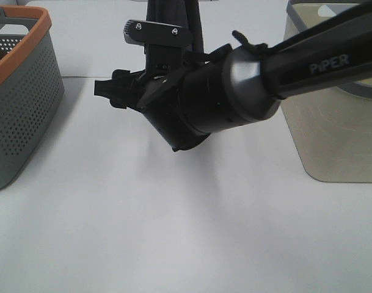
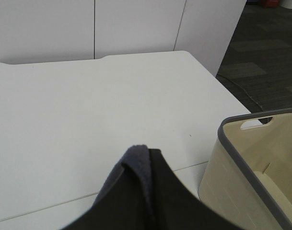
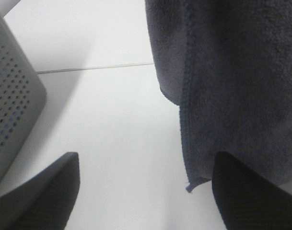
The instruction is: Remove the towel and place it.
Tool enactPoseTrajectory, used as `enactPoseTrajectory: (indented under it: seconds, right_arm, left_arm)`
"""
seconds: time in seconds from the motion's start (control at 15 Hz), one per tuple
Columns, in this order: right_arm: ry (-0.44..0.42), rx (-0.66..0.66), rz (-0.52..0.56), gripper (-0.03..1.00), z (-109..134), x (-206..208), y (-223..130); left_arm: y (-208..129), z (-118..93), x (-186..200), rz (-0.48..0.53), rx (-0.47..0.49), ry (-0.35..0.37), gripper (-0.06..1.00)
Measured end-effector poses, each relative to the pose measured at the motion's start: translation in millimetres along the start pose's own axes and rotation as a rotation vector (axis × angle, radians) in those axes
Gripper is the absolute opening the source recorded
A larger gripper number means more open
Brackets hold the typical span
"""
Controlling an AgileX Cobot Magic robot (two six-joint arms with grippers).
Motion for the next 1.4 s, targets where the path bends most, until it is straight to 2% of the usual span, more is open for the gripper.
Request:
enactPoseTrajectory:
  seconds: [0.07, 0.13, 0.27, 0.4, 0.53, 0.87, 1.0, 1.07, 1.13, 1.2, 1.27, 1.4]
  right_arm:
    - [-0.047, -0.004, -0.026, 0.76, -2, -5, 0]
    - [-0.157, 0.005, -0.051, 0.76, -12, -11, -6]
    - [-0.234, -0.024, -0.031, 0.76, -20, -12, -13]
    - [-0.25, -0.043, -0.013, 0.76, -22, -15, -21]
    - [-0.226, -0.053, 0.002, 0.76, -18, -17, -23]
    - [-0.175, -0.104, -0.03, 0.76, -4, -21, -4]
    - [-0.186, -0.065, -0.03, 0.76, 0, -30, -10]
    - [-0.204, -0.014, -0.019, 0.76, -1, -35, -19]
    - [-0.279, 0.027, -0.018, 0.76, -9, -36, -23]
    - [-0.279, 0.027, -0.018, 0.76, -9, -36, -23]
    - [-0.384, -0.017, -0.013, 0.76, -24, -36, -23]
    - [-0.454, -0.074, -0.005, 0.74, -39, -39, -21]
  left_arm:
    - [0, 0, 0, -0.004, 0.0, -0.004, 0.0]
    - [1, 0, 0, -0.006, -0.004, -0.002, 0.0]
    - [1, 0, 0, -0.007, -0.006, -0.002, 0.0]
    - [1, -1, 0, -0.009, -0.004, -0.005, 0.0]
    - [1, -1, 0, -0.01, -0.003, -0.007, 0.0]
    - [0, -2, -1, -0.008, -0.004, -0.01, 0.0]
    - [-5, -11, -1, 0.0, -0.018, -0.025, 0.0]
    - [-7, -15, 0, -0.001, -0.032, -0.031, 0.0]
    - [-7, -19, 1, -0.006, -0.058, -0.032, 0.0]
    - [-7, -19, 1, -0.006, -0.058, -0.032, 0.0]
    - [-8, -20, 1, -0.001, -0.06, -0.028, 0.0]
    - [-8, -20, 1, -0.001, -0.06, -0.028, 0.0]
Point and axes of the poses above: a point on each arm's last joint axis where the gripper is mounted, x pointing back along that axis away from the gripper, z along the wrist's bending axis when the last joint is at zero, y = z × x, the point moved 2 cm from there along -x, pointing out along that axis toward the gripper, and after that the axes turned 7 degrees about x, right-handed, at the moved point
